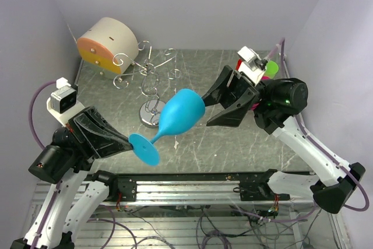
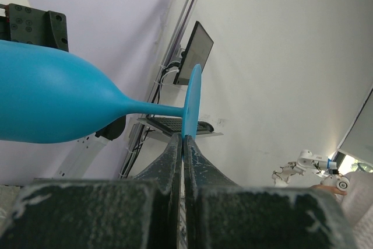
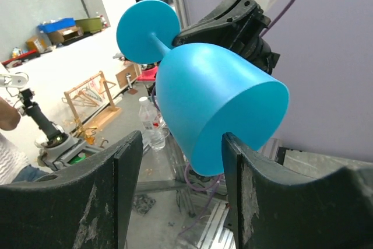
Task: Take the wine glass off the wine glass rack
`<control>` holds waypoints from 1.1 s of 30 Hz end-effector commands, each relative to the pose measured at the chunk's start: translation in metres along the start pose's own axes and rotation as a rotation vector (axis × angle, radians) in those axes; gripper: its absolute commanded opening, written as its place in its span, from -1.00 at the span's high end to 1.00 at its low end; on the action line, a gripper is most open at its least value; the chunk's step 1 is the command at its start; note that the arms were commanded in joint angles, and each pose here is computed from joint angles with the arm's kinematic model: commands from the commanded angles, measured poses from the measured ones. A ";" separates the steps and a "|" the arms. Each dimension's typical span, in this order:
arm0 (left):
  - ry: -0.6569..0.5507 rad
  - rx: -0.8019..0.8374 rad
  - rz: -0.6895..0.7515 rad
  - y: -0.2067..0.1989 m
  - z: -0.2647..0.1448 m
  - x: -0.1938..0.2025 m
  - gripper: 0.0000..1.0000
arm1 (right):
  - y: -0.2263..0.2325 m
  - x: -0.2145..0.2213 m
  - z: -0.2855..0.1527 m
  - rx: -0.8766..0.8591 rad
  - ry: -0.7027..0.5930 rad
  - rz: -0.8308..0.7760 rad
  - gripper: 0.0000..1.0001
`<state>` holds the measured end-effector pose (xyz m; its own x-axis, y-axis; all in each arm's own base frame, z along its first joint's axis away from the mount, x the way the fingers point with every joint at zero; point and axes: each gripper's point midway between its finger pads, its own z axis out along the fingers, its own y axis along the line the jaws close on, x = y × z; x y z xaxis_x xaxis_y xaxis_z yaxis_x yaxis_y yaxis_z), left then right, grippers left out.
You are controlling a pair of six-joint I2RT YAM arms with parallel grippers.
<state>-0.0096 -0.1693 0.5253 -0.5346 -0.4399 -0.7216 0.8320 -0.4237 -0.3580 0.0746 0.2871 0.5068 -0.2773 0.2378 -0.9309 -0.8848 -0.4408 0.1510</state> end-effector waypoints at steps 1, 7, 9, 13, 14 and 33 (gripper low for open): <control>-0.005 0.041 0.034 -0.006 -0.001 0.001 0.86 | 0.013 -0.008 0.008 -0.024 -0.020 -0.052 -0.08; -0.006 0.015 0.027 0.001 -0.002 0.002 0.86 | 0.011 -0.003 0.013 -0.009 -0.003 -0.055 0.74; -0.011 -0.007 0.027 0.006 -0.002 0.002 0.86 | 0.010 -0.005 0.013 0.012 -0.006 -0.066 1.00; -0.027 -0.104 0.032 0.024 -0.006 0.002 0.60 | 0.004 -0.012 0.010 0.100 -0.020 -0.101 1.00; -0.032 -0.148 0.032 0.031 -0.007 0.002 0.43 | 0.004 -0.015 0.009 0.124 -0.024 -0.116 1.00; -0.129 -0.942 0.070 0.113 -0.085 0.004 -0.01 | -0.125 -0.139 -0.204 1.877 -0.059 -0.457 1.00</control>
<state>0.0941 -0.1614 0.4456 -0.4604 -0.5593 -0.6893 0.6590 0.3049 -0.6876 0.2072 0.2043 0.6138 0.1560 0.4010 -0.9027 -0.7188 0.6729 0.1747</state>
